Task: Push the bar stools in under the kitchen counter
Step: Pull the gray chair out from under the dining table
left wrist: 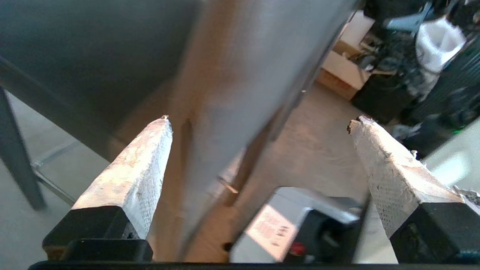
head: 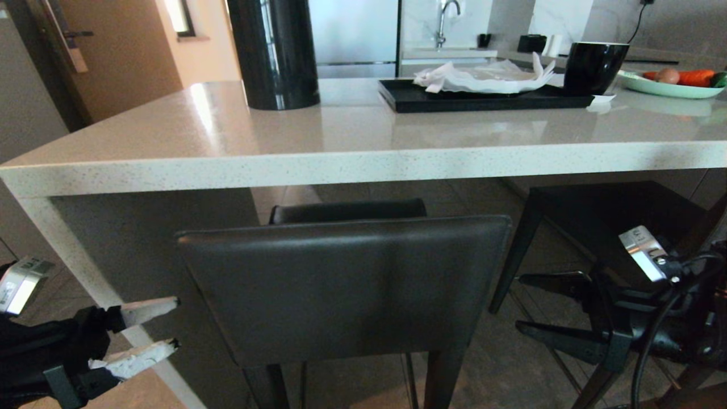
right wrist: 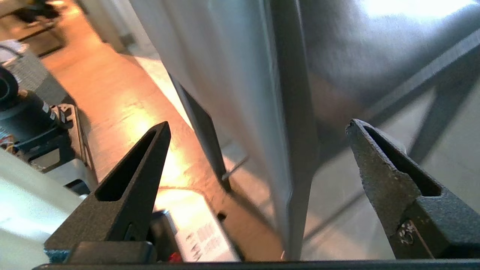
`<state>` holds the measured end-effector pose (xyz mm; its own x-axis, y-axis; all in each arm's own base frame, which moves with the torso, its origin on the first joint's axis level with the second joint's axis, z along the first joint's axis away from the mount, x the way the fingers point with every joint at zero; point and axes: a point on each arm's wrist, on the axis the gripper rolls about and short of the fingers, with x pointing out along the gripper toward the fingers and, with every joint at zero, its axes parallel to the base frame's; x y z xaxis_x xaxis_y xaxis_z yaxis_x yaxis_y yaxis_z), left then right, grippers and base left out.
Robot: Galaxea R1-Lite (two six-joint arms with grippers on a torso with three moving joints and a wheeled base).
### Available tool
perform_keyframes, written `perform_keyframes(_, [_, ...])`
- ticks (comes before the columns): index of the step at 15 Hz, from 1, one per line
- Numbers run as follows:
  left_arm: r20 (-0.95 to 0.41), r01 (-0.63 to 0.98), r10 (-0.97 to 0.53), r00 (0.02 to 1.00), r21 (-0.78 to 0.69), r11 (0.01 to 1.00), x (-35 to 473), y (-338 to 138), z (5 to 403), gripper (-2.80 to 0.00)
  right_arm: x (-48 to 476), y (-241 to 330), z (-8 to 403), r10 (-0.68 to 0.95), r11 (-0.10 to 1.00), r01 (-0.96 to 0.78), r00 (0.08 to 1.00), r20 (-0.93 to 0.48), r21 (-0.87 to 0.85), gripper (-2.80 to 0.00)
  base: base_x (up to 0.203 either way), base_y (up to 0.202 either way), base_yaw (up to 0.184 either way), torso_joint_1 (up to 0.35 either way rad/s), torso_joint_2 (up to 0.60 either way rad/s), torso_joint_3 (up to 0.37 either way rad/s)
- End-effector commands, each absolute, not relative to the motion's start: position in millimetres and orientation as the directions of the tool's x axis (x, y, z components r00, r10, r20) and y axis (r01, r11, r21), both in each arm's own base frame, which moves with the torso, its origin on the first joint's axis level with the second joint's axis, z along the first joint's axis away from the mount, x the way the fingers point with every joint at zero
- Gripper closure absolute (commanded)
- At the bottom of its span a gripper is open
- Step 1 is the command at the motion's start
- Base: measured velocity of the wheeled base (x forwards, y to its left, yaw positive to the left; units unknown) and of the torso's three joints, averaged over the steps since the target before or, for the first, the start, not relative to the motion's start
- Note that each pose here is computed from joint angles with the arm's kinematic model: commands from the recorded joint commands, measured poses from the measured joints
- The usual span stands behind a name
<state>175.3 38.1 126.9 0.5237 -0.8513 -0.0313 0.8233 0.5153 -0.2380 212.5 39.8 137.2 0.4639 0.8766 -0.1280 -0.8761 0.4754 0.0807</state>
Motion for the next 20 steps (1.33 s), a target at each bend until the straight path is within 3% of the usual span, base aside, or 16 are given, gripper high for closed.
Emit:
perform_keyframes(1, [-0.037,0.824,-0.861,0.508,-0.271,0.498,197.5,43.5,104.4,-2.8,236.1,46.8,121.7,0.895,0.439,-0.891,0.422,-0.146,0.116,-2.8,0.0,0.0,0.0,0.0,0.0,0.0])
perform_keyframes(8, [-0.018,0.864,-0.883,0.469,-0.198,0.463,236.9,52.7,97.9,-2.8,274.7,70.9,125.3,0.94,0.332,-0.94,0.323,-0.11,0.082,-2.8,0.0,0.0,0.0,0.0,0.0,0.0])
perform_keyframes(15, [-0.002,0.961,-0.967,0.256,-0.11,0.254,254.8,11.5,112.5,-2.8,275.6,98.3,126.8,0.965,0.25,-0.965,0.242,-0.103,0.081,-2.8,0.0,0.0,0.0,0.0,0.0,0.0])
perform_keyframes(20, [0.002,0.972,-0.974,0.225,-0.076,0.224,251.4,2.4,119.7,-2.8,272.2,112.1,128.8,0.973,0.217,-0.973,0.208,-0.101,0.085,-2.8,0.0,0.0,0.0,0.0,0.0,0.0])
